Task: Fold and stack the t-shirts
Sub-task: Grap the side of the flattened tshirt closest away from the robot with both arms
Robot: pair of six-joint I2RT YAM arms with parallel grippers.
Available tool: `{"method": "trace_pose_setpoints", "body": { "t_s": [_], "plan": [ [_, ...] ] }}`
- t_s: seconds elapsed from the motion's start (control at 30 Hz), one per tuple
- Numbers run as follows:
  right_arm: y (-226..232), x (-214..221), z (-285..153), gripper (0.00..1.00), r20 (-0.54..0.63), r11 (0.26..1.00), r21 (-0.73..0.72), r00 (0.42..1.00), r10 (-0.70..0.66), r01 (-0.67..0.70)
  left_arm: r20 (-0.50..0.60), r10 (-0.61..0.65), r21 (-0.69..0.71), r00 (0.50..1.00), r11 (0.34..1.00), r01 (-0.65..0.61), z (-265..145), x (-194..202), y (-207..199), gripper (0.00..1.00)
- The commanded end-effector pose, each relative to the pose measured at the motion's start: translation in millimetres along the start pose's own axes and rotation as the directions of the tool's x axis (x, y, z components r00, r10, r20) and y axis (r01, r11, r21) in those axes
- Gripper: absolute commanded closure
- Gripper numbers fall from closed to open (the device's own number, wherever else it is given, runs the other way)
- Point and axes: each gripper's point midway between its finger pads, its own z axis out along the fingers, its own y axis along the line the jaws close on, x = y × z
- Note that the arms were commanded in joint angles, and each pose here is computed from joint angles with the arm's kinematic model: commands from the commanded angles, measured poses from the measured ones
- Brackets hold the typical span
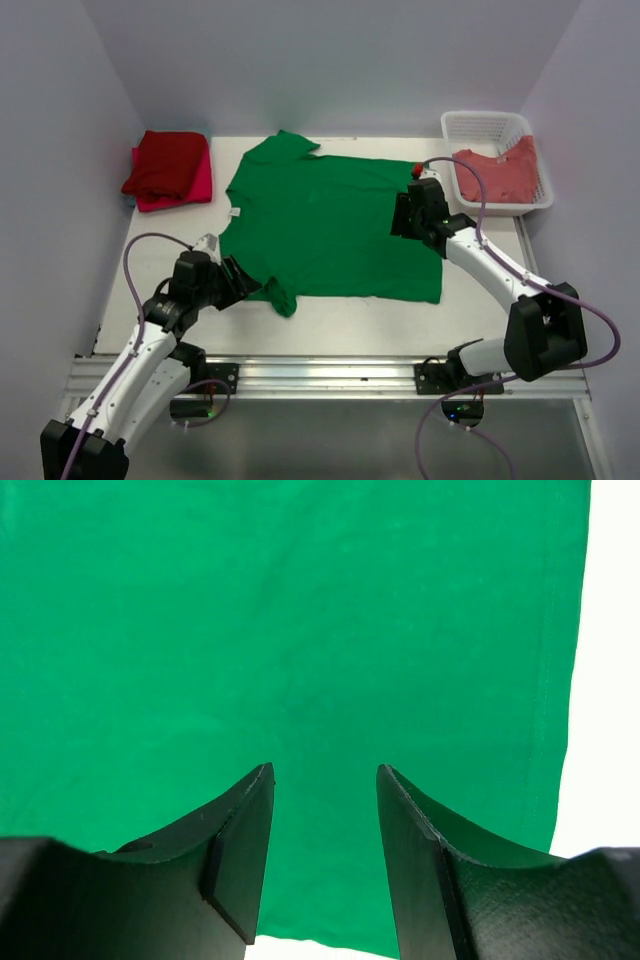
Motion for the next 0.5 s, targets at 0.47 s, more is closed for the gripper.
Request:
{"method": "trace_pose_setpoints", "body": {
  "t_s": [0.47],
  "plan": [
    [-8,15,1,0.52,-0.019,1.000,0.028,1.000,-0.003,0.004,0.022,-0.035,0.059,0.999,0.998,0.034,37,9,11,0.52]
  ]
}}
